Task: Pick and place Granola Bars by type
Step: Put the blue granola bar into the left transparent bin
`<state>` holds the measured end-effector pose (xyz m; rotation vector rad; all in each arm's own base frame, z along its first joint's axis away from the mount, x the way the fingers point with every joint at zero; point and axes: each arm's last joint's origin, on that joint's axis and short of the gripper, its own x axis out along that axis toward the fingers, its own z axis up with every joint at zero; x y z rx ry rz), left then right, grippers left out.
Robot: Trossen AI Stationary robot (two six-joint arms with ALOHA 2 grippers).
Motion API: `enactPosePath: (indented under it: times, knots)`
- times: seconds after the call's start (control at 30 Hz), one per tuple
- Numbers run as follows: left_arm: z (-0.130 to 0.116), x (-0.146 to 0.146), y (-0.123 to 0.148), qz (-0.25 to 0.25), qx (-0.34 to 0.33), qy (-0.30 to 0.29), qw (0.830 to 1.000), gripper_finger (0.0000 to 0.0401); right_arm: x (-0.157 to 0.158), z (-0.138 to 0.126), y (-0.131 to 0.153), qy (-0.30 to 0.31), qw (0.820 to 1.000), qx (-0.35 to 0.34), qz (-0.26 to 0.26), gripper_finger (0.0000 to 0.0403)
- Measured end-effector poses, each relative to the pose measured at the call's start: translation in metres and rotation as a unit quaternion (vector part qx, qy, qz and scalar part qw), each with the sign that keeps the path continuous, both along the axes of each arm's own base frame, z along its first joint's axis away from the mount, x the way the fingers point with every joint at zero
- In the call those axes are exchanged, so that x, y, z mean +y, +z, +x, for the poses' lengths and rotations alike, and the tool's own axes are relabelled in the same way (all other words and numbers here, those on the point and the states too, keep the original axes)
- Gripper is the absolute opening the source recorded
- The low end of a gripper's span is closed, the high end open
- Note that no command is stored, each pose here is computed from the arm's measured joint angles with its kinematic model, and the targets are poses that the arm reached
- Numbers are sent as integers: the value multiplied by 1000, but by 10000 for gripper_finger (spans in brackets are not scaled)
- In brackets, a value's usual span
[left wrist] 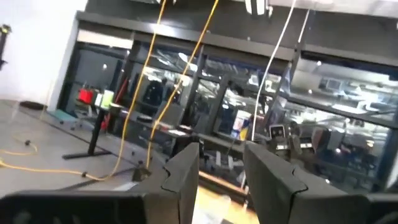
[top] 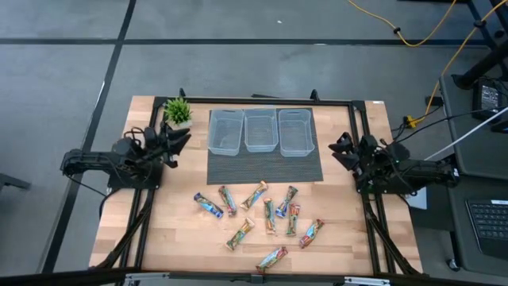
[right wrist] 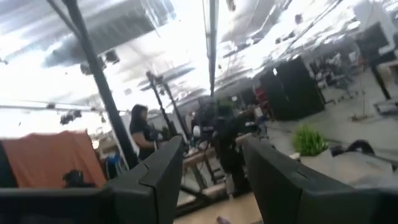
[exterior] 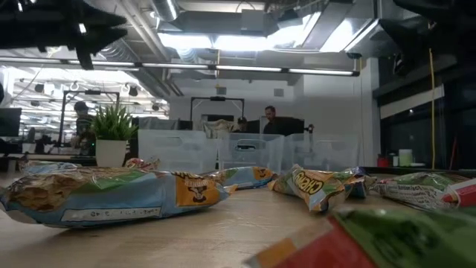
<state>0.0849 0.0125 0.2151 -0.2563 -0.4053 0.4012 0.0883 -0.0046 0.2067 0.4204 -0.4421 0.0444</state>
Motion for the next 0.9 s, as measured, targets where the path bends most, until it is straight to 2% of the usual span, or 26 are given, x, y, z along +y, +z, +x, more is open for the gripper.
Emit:
enactPosePath:
  times: [0.13,0.3,0.47,0.57,0.67,0.8,0.9]
  knots:
    - [-10,0,31,0,-15,10,1000,120,0,-2,6,-6,1000,-15,-12,174]
    - [-15,0,87,3,56,4,998,115,0,-7,27,-16,999,5,-28,174]
    - [-1,-3,152,4,141,-58,988,106,-1,-17,58,-71,995,14,-75,174]
    - [16,-5,175,-12,236,-103,966,105,-1,-23,73,-96,991,12,-98,174]
    - [37,-8,182,-24,334,-150,930,108,-1,-28,84,-103,989,10,-109,174]
    - [65,-10,174,-61,431,-185,881,121,-1,-30,89,-102,988,25,-112,174]
    - [82,-14,165,-106,460,-239,848,141,-1,-30,88,-101,988,33,-112,174]
